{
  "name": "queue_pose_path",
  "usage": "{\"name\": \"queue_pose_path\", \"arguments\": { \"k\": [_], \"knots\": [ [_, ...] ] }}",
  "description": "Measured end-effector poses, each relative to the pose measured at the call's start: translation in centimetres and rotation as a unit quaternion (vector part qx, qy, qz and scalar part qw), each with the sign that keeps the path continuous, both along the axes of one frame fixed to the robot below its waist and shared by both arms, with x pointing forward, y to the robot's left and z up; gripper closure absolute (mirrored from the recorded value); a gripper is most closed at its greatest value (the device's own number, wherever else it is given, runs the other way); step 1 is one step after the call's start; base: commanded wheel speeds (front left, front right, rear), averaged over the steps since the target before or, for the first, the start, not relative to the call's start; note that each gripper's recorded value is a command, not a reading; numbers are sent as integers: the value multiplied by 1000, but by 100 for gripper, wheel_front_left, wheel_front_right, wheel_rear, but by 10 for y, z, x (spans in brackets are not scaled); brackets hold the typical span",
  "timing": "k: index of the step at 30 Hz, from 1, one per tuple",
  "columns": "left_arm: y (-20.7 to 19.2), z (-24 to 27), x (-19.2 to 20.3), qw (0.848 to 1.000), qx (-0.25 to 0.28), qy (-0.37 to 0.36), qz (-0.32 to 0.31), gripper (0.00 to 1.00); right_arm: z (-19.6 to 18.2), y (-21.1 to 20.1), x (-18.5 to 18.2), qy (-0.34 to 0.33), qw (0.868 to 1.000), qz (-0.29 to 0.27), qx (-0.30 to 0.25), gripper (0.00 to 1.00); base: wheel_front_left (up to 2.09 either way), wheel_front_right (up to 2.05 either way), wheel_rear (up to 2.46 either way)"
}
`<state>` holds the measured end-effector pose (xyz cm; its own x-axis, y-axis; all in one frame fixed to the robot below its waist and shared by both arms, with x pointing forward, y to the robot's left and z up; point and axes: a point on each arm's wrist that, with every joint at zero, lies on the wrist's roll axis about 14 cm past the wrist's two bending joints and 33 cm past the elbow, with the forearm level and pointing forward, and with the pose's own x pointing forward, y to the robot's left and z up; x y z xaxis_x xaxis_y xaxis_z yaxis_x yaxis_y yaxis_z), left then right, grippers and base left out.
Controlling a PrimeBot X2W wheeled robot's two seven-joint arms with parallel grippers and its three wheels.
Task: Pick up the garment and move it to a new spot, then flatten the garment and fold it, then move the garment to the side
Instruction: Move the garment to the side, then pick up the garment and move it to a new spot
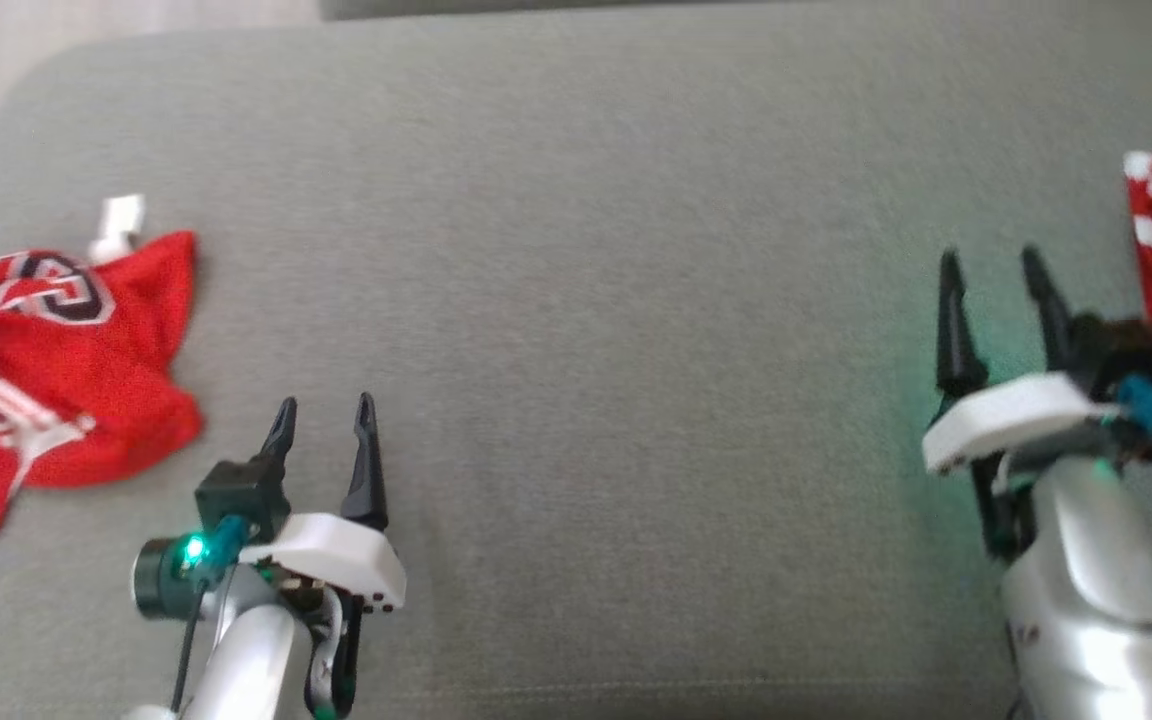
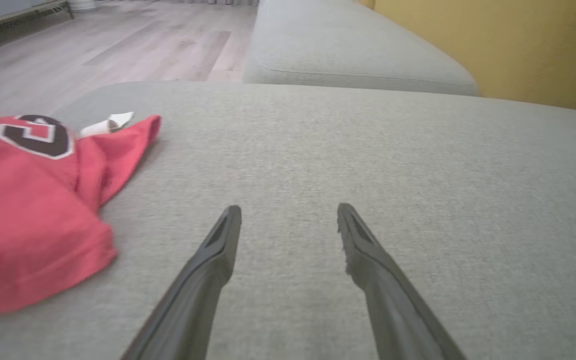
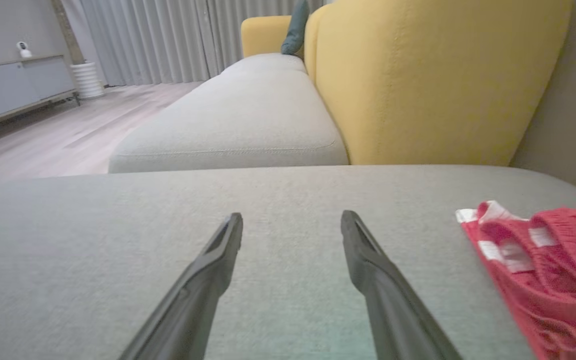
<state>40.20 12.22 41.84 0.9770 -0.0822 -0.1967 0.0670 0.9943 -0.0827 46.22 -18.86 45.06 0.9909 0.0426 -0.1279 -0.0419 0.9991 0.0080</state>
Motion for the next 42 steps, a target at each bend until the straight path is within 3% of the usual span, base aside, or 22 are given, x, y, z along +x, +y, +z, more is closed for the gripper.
{"name": "queue_pose_path", "arguments": {
  "k": [8, 20, 28, 35, 42],
  "knots": [
    [35, 19, -23, 998, 13, -24, 49, 0, 1, 45, -26, 2, 997, 46, 63, 0, 0, 0, 0],
    [45, 23, -47, 997, 19, -30, 64, 0, 2, 53, -60, 4, 995, 58, 75, 0, 0, 0, 0],
    [54, 27, -52, 996, 18, -38, 79, 0, 6, 68, -56, 0, 994, 79, 79, 0, 0, 0, 0],
    [93, 29, -73, 989, 11, -39, 146, 0, 1, 132, -48, 11, 982, 166, 84, 0, 0, 0, 0],
    [145, 26, -117, 970, 20, -29, 239, 0, -4, 207, -51, 28, 959, 267, 89, 0, 0, 0, 0]
  ]
}}
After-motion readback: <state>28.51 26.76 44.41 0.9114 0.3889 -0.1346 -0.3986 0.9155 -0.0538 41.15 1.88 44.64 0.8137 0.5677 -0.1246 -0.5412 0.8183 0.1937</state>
